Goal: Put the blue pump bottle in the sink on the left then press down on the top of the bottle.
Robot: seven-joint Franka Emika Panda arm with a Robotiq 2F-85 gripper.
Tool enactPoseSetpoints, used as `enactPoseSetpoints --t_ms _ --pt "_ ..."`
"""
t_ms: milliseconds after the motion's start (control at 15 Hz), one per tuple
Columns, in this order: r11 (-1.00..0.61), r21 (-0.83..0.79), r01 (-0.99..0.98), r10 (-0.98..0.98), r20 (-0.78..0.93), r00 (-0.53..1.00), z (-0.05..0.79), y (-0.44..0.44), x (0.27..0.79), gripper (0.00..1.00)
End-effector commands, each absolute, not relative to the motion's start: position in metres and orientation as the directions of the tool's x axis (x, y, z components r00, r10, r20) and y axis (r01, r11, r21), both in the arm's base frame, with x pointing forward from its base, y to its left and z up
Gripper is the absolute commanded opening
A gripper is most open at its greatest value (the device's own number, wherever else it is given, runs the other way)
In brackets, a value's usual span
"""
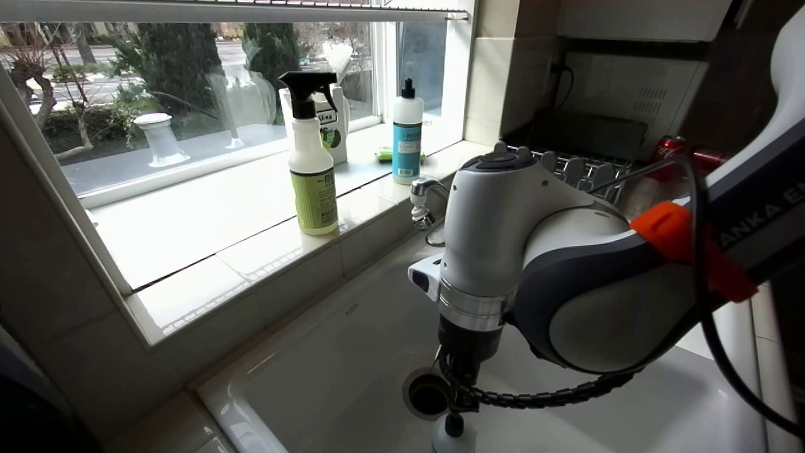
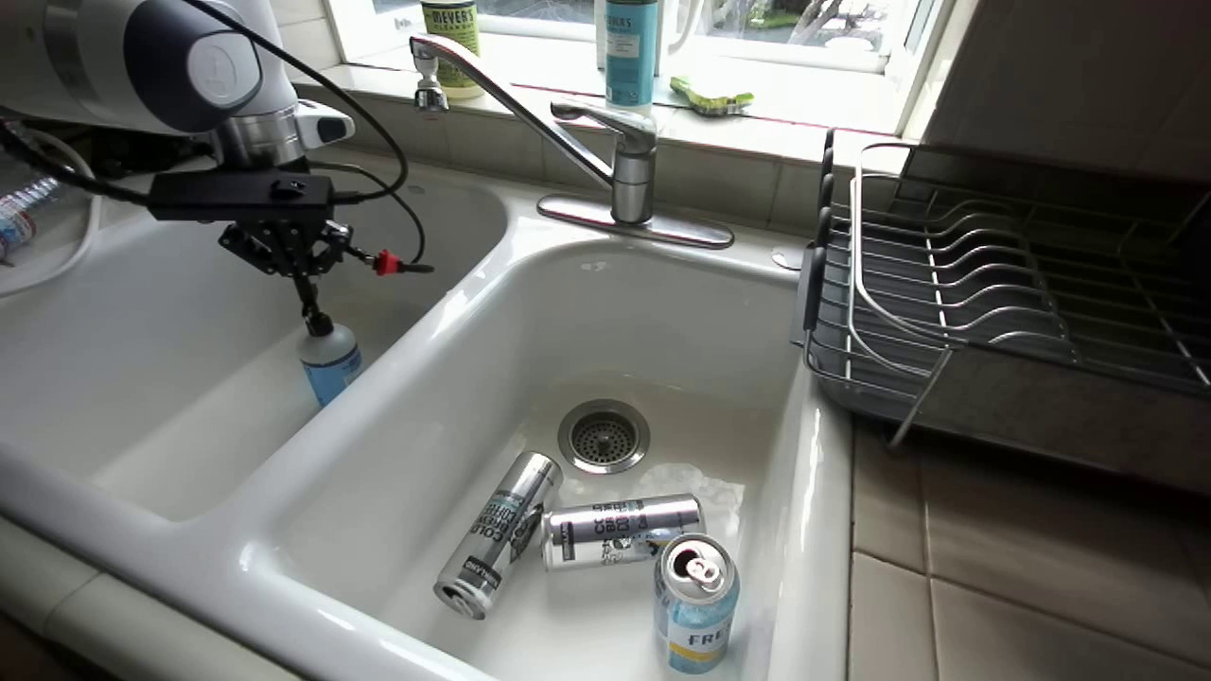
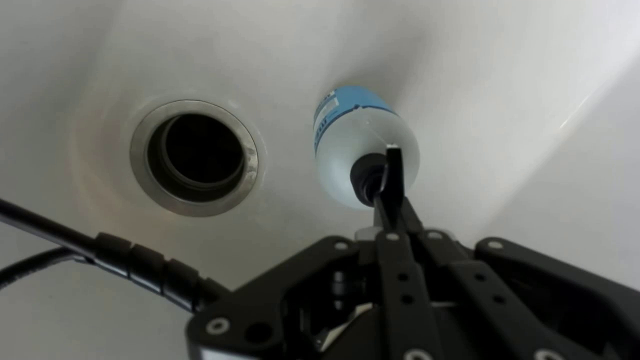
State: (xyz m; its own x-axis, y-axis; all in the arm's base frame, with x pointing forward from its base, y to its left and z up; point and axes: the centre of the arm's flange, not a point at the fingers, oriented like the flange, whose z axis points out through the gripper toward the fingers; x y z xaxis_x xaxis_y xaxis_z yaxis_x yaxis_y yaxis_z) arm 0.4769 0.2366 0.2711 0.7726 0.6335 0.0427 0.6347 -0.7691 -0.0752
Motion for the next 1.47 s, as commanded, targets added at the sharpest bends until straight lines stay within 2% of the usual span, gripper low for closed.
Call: enactPoseSetpoints --t_ms 0,333,400,533,1133,1400 --pt "-0.773 -0.104 0.625 0.628 0.003 0.778 0.253 0.236 0.48 0.0" --pt "-0.779 -0.096 0.619 0.622 -0.003 0.783 0.263 0.232 0.472 0.0" --pt "-0.78 -0.092 0.619 0.622 -0.003 0.783 0.266 0.232 0.471 0.26" --pt "-0.781 -0.086 0.618 0.621 -0.009 0.784 0.27 0.232 0.468 0.33" --pt "-0.796 -0.053 0.602 0.604 -0.029 0.796 0.296 0.231 0.454 0.99" --pt "-0.796 -0.057 0.603 0.605 -0.035 0.795 0.326 0.237 0.441 1.0"
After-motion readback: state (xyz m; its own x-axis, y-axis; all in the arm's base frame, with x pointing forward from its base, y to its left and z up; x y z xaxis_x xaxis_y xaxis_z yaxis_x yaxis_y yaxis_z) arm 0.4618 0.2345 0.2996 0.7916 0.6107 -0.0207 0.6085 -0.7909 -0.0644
